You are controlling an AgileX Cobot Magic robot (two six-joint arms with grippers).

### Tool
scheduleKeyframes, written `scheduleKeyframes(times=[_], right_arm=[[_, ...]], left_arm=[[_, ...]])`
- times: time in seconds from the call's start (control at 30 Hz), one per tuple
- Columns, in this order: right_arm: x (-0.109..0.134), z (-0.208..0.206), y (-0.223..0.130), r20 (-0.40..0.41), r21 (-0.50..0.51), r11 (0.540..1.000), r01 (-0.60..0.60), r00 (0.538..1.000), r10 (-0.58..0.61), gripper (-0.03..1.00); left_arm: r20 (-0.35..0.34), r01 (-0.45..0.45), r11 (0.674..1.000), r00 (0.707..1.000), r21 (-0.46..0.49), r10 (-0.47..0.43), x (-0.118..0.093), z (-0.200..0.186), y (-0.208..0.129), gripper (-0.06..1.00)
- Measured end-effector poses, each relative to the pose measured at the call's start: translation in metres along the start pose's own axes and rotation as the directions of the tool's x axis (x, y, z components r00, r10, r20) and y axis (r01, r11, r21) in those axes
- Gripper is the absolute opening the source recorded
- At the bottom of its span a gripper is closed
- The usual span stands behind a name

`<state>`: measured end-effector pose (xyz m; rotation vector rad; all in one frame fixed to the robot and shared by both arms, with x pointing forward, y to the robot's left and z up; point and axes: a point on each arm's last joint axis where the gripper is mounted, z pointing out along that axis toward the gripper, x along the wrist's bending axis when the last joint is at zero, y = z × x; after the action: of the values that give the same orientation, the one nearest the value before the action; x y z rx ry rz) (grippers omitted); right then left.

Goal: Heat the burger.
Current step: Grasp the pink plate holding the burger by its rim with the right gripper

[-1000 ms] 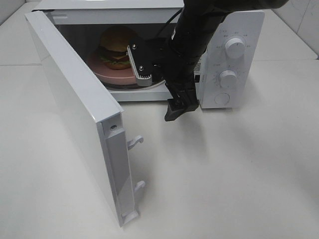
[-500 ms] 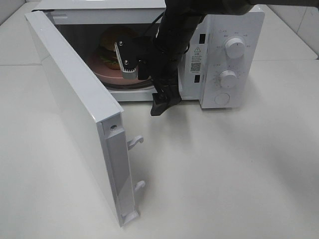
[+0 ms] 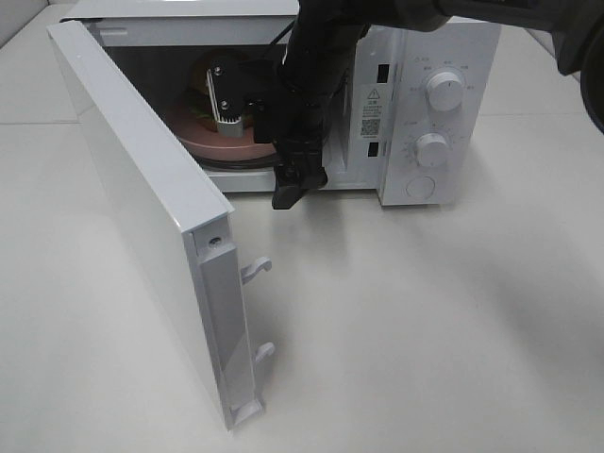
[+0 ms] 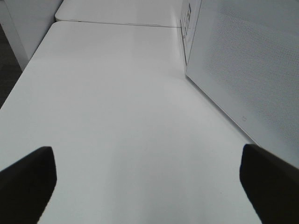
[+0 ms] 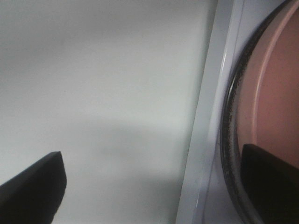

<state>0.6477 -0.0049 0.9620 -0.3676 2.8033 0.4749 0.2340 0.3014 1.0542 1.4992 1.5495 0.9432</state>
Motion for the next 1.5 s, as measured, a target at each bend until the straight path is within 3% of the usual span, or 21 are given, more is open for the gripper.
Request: scheduleKeyframes(times=[0.33,0.73,1.5], right_arm=[[-0.001,0.000,0.000,0.006,0.004,1.000,-0.020,1.000,0.020,0.99],[-0.010,-0.001,-0.006,0.114,0.052,0.992,-0.114,0.988,0.107,0.99],[-0.016,0.009,0.001,0.230,0.043,0.991,-0.127,0.966,0.114,0.99]], left_arm=[[0.000,0.000,1.000,1.000,0.000,0.000,0.000,0.000,0.000,0.99],[0.000,0.000,1.000,1.000,0.000,0.000,0.000,0.000,0.000,0.99],[0.000,0.000,1.000,1.000,0.000,0.000,0.000,0.000,0.000,0.99]])
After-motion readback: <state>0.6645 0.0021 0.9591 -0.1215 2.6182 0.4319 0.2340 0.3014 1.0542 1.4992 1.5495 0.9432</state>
